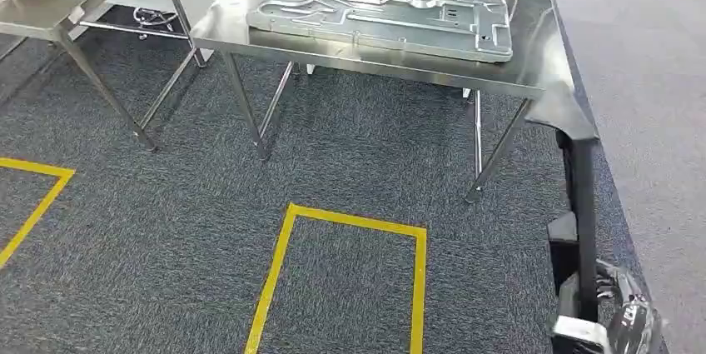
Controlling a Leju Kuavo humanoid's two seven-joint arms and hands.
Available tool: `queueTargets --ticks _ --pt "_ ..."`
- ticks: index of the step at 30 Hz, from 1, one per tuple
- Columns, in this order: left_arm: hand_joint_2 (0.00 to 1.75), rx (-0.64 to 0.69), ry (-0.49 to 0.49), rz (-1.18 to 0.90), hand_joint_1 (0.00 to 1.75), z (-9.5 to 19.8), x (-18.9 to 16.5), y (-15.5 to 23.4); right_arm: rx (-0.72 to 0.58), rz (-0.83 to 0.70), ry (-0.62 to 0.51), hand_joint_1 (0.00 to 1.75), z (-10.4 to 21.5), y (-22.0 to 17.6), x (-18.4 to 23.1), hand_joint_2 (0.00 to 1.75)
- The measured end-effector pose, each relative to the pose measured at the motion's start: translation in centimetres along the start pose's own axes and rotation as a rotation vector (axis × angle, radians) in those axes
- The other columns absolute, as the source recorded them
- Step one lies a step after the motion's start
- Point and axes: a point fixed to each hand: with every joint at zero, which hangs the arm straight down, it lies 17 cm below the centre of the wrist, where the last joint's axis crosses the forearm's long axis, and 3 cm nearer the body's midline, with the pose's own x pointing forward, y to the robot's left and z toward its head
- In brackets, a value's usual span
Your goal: Take the parts from the cabinet and place them on the table.
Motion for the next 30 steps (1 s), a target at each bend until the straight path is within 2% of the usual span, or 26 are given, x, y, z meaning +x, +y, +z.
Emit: queueTargets --ticks 4,8,17,22,27,30 --pt "0.00 -0.016 -0.016 -0.048 0.00 -0.4 0.9 0.3 -0.032 0.291 -0.237 1.75 -2.5 2.9 4.3 1.75" --pt "0.00 -0.027 -0.012 -0.073 0.00 -0.6 1.0 0.5 -0.030 0.354 -0.372 1.75 -3.6 6.5 7.6 1.75" --pt "0.00 -0.032 -0.022 -0.107 0.00 -0.8 1.3 1.5 0.082 0.451 -0.608 1.75 -5.1 12.1 10.1 1.75" --pt "0.00 -0.050 -0.045 -0.123 0.00 -1.2 2.4 1.2 0.257 0.348 -0.747 1.75 -2.9 16.9 13.6 1.75" --pt "0.00 -0.062 -0.049 -0.130 0.00 -1.1 2.5 0.8 0.405 0.255 -0.764 1.75 0.0 19.7 14.5 1.75" --pt "0.00 -0.067 -0.059 -0.134 0.00 -1.3 3.0 0.6 0.449 0.217 -0.804 1.75 1.5 20.7 15.9 1.75"
